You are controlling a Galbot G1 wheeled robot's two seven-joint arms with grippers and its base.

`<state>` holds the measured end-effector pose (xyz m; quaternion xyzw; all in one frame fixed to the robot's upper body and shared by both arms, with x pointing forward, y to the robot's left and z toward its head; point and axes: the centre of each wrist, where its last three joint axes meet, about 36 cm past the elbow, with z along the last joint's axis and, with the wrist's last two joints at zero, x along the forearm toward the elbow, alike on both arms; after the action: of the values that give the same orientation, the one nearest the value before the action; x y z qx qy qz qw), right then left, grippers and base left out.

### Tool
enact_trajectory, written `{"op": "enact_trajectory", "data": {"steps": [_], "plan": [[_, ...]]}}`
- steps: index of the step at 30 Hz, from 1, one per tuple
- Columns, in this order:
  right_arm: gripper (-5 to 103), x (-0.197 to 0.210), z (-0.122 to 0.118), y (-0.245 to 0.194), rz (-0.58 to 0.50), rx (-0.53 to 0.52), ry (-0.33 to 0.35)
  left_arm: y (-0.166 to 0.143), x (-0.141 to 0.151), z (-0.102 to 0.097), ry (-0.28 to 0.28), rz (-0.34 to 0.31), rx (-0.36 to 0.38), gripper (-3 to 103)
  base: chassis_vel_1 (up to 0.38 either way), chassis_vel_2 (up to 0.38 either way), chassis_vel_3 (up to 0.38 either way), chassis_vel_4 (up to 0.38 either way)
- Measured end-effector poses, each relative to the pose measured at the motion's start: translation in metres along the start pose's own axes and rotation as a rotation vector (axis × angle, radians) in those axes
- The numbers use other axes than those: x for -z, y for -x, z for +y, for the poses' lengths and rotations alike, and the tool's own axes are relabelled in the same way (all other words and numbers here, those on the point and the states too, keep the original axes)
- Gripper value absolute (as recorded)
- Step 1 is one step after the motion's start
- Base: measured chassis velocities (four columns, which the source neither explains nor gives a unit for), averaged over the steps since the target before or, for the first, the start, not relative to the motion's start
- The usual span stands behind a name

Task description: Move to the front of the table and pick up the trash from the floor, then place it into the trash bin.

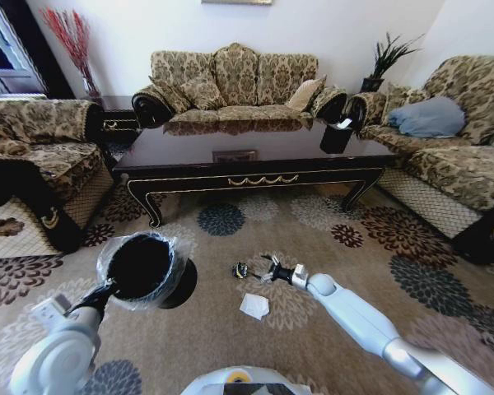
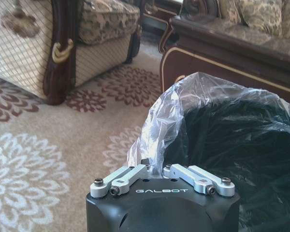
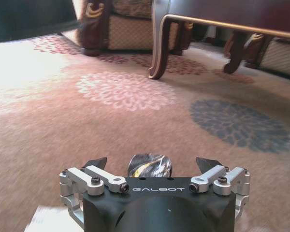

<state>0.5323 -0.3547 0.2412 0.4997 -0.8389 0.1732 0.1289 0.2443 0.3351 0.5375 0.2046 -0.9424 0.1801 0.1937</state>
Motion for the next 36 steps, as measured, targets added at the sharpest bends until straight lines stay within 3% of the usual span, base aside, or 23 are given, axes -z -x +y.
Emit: {"op": "enact_trajectory", "data": {"steps": [4, 10, 14, 27, 31, 36], "plan": [[100, -0.025, -0.007, 0.006, 0.052, 0.006, 0.004, -0.012, 0.008, 0.005, 0.003, -0.025, 0.021, 4, 0.000, 0.000, 0.000, 0.000], [100, -0.031, -0.005, 0.029, 0.103, -0.046, -0.029, -0.027, 0.017, 0.012, 0.030, -0.048, 0.052, 4, 0.000, 0.000, 0.000, 0.000], [100, -0.032, -0.007, 0.027, 0.102, -0.052, -0.017, -0.030, 0.029, 0.018, 0.043, -0.070, 0.054, 4, 0.000, 0.000, 0.000, 0.000], [100, -0.043, 0.008, 0.040, 0.191, -0.179, -0.082, -0.026, 0.041, 0.018, 0.060, -0.103, 0.039, 4, 0.000, 0.000, 0.000, 0.000], [100, -0.051, 0.014, 0.039, 0.233, -0.256, -0.095, -0.019, 0.043, 0.020, 0.060, -0.105, 0.041, 4, 0.000, 0.000, 0.000, 0.000], [100, -0.059, 0.016, 0.034, 0.307, -0.404, -0.043, -0.017, 0.050, 0.021, 0.072, -0.118, 0.030, 4, 0.000, 0.000, 0.000, 0.000]]}}
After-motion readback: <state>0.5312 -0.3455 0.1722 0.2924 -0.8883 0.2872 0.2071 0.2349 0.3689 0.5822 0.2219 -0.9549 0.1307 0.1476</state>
